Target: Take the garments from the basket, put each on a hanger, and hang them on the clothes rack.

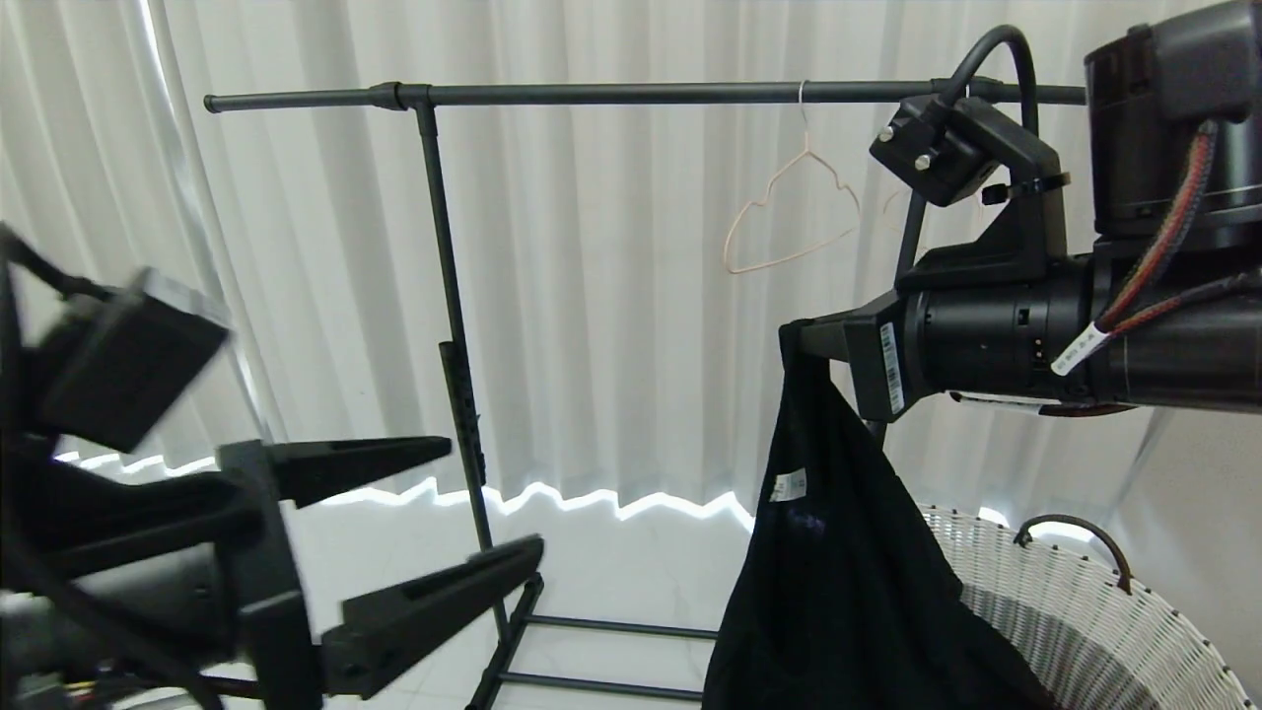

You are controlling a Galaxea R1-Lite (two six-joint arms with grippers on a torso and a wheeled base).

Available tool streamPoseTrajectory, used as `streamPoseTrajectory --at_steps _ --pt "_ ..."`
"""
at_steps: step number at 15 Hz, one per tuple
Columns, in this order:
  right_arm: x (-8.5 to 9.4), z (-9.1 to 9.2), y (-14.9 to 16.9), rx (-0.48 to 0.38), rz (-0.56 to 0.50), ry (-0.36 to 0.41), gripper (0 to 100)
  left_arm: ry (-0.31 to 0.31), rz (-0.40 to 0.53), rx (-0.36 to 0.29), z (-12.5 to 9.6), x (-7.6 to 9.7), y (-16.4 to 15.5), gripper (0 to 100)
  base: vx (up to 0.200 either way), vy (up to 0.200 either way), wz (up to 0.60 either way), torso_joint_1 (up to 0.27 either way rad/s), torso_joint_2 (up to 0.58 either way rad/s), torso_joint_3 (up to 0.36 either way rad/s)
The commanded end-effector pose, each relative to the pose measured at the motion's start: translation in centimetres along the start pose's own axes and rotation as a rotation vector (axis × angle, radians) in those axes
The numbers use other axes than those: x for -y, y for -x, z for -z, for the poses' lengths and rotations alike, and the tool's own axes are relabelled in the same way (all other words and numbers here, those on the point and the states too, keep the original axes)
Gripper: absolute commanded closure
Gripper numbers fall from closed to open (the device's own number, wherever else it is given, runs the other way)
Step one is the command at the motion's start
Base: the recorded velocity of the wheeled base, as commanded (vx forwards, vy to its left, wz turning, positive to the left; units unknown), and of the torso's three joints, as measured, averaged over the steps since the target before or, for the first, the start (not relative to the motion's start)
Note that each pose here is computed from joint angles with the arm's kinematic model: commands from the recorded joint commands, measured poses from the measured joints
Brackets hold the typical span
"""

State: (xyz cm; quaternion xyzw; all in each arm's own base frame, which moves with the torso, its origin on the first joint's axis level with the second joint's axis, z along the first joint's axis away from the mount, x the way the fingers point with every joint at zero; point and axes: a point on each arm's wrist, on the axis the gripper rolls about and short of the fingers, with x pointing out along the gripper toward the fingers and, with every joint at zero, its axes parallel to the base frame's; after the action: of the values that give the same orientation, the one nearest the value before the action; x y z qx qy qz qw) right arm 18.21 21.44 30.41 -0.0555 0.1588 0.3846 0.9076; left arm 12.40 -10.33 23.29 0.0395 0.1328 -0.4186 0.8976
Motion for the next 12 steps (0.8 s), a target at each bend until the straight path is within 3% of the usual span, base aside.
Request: streamPoseTrajectory --at_steps 1,6,9,12 --pt "-0.4 0.0 -0.4 -0.006 -0.012 0.000 100 0.026 0.031 -0.179 1.7 -0.5 -5.4 0 0.000 0.000 0.00 0.000 0.00 0.000" --pt "-1.3 0.2 -0.2 -0.009 -0.041 -0.049 100 0.004 0.158 -0.248 1.1 1.7 -11.4 0 0.000 0.000 0.00 0.000 0.00 0.000" --pt "-1.4 0.0 0.4 0.004 -0.049 -0.049 100 0.023 0.162 -0.297 1.7 0.9 -15.3 0 0.000 0.000 0.00 0.000 0.00 0.000" --pt "-1.5 -0.3 1.1 0.020 -0.056 -0.049 100 0.049 0.132 -0.357 3.4 -0.4 -16.9 0 0.000 0.000 0.00 0.000 0.00 0.000"
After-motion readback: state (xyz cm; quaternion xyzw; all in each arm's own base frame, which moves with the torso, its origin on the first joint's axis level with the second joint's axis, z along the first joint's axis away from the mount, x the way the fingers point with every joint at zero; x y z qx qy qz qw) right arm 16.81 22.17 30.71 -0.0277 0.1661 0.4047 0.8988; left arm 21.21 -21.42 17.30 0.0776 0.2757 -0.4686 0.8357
